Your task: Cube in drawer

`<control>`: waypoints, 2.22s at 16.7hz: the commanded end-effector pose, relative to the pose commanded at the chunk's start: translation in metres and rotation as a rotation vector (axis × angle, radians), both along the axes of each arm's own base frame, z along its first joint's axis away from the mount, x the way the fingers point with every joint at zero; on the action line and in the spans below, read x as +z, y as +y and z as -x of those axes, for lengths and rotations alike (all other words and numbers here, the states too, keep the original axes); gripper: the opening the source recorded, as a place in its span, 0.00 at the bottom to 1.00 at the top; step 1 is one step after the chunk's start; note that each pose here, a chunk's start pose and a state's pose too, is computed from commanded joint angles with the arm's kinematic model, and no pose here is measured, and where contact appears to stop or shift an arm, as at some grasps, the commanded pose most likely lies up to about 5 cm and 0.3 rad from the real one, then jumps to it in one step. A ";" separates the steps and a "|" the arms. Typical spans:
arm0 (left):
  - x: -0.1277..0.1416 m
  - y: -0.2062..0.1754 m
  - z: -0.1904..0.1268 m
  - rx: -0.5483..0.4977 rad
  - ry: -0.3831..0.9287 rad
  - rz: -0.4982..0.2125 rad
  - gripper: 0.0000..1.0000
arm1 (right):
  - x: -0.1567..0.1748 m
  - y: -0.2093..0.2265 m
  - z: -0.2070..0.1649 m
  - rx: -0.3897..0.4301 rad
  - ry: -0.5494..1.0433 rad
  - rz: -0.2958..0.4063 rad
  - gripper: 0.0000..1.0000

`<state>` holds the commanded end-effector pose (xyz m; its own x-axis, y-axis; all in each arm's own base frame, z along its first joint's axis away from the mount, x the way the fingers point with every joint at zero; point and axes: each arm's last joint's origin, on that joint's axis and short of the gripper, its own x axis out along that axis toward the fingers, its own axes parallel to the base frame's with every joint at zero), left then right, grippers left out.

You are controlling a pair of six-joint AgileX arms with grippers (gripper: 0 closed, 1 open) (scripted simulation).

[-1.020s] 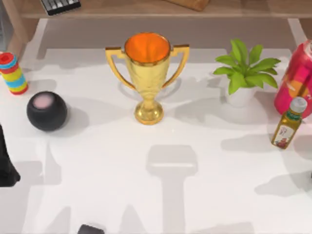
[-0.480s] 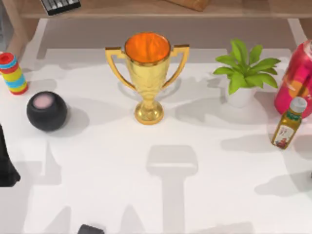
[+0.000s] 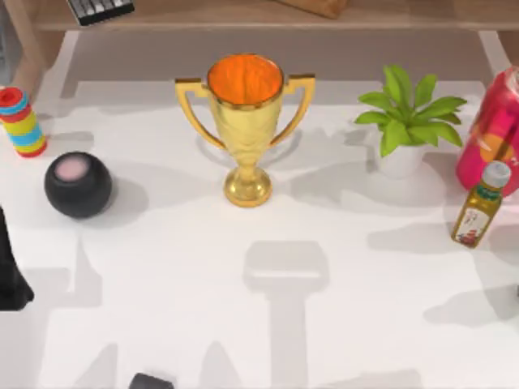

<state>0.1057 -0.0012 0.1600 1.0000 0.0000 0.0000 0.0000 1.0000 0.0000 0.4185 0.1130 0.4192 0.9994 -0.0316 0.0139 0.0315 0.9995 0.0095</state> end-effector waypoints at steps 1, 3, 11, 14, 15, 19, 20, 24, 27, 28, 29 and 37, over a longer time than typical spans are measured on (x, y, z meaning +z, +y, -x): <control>0.000 0.000 0.000 0.000 0.000 0.000 1.00 | 0.011 -0.010 0.003 -0.021 -0.009 -0.003 0.00; 0.000 0.000 0.000 0.000 0.000 0.000 1.00 | 0.037 -0.037 0.012 -0.084 -0.023 -0.005 0.00; 0.000 0.000 0.000 0.000 0.000 0.000 1.00 | 0.092 -0.173 0.055 -0.431 0.231 0.101 0.00; 0.000 0.000 0.000 0.000 0.000 0.000 1.00 | 0.064 -0.217 0.047 -0.487 0.509 0.149 0.00; 0.000 0.000 0.000 0.000 0.000 0.000 1.00 | 0.049 -0.230 0.040 -0.484 0.615 0.158 0.00; 0.000 0.000 0.000 0.000 0.000 0.000 1.00 | -0.040 -0.271 -0.001 -0.361 1.046 0.151 0.00; 0.000 0.000 0.000 0.000 0.000 0.000 1.00 | -0.065 -0.278 -0.011 -0.313 1.141 0.138 0.00; 0.000 0.000 0.000 0.000 0.000 0.000 1.00 | -0.161 -0.291 -0.041 -0.117 1.433 0.061 0.00; 0.000 0.000 0.000 0.000 0.000 0.000 1.00 | -0.210 -0.291 -0.052 -0.014 1.547 0.005 0.00; 0.000 0.000 0.000 0.000 0.000 0.000 1.00 | -0.220 -0.291 -0.054 0.005 1.568 -0.009 0.00; 0.000 0.000 0.000 0.000 0.000 0.000 1.00 | -0.226 -0.291 -0.055 0.016 1.582 -0.018 0.00; 0.000 0.000 0.000 0.000 0.000 0.000 1.00 | -0.229 -0.291 -0.055 0.020 1.587 -0.022 0.23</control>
<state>0.1057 -0.0012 0.1600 1.0000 0.0000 0.0000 0.0000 1.0000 0.0000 0.4738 -0.1784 0.1907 -0.0026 -0.0048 -1.0000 0.0100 0.9999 -0.0048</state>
